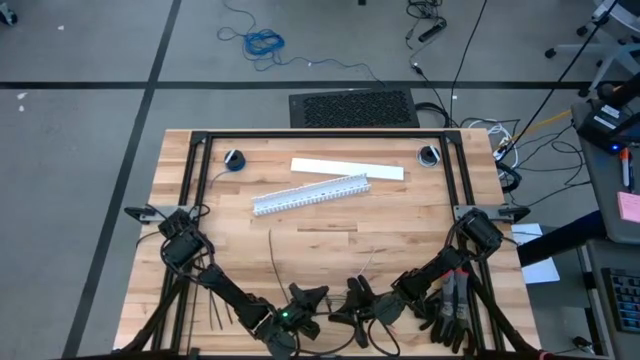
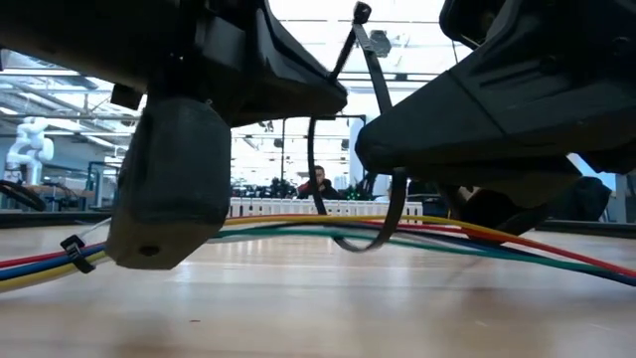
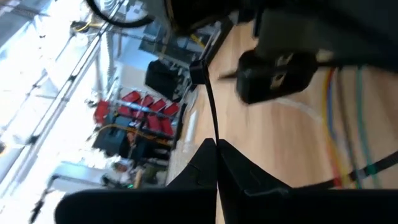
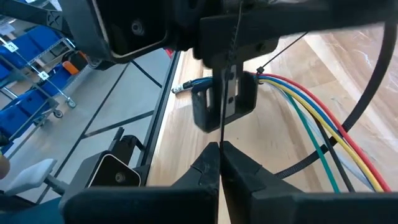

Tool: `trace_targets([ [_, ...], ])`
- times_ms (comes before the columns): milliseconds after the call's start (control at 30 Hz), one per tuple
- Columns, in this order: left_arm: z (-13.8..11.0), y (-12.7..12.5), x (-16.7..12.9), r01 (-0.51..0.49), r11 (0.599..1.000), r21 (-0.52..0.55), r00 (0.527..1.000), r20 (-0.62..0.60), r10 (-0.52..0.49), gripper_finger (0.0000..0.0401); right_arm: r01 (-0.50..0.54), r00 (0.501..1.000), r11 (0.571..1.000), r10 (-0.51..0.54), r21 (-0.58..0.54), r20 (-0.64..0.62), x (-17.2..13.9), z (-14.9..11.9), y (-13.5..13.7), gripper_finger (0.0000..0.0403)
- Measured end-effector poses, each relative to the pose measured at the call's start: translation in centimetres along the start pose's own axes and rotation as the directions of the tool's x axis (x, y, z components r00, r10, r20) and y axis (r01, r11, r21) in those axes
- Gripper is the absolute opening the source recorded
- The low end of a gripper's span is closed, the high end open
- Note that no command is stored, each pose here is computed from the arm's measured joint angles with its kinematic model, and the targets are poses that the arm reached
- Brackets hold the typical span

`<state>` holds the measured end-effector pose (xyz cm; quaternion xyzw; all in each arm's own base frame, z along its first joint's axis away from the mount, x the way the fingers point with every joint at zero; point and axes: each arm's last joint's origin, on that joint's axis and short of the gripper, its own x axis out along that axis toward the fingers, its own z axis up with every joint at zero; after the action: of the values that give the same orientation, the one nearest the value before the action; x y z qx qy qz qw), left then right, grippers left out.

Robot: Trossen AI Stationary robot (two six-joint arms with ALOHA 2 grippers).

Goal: Ziptie cables
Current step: Wrap the colored loose cables with the black zip tie

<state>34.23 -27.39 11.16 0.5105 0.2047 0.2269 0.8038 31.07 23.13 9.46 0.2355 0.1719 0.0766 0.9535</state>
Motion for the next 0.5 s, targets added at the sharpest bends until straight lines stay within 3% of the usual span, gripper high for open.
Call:
trace_targets([
  [500,-0.29,-0.23,0.01,-0.007,0.999,0.039,1.0,-0.019,0.008,0.0,0.005,1.0,1.0,-0.005,-0.002,0.004,0.01,0.02,-0.02,0.0],
])
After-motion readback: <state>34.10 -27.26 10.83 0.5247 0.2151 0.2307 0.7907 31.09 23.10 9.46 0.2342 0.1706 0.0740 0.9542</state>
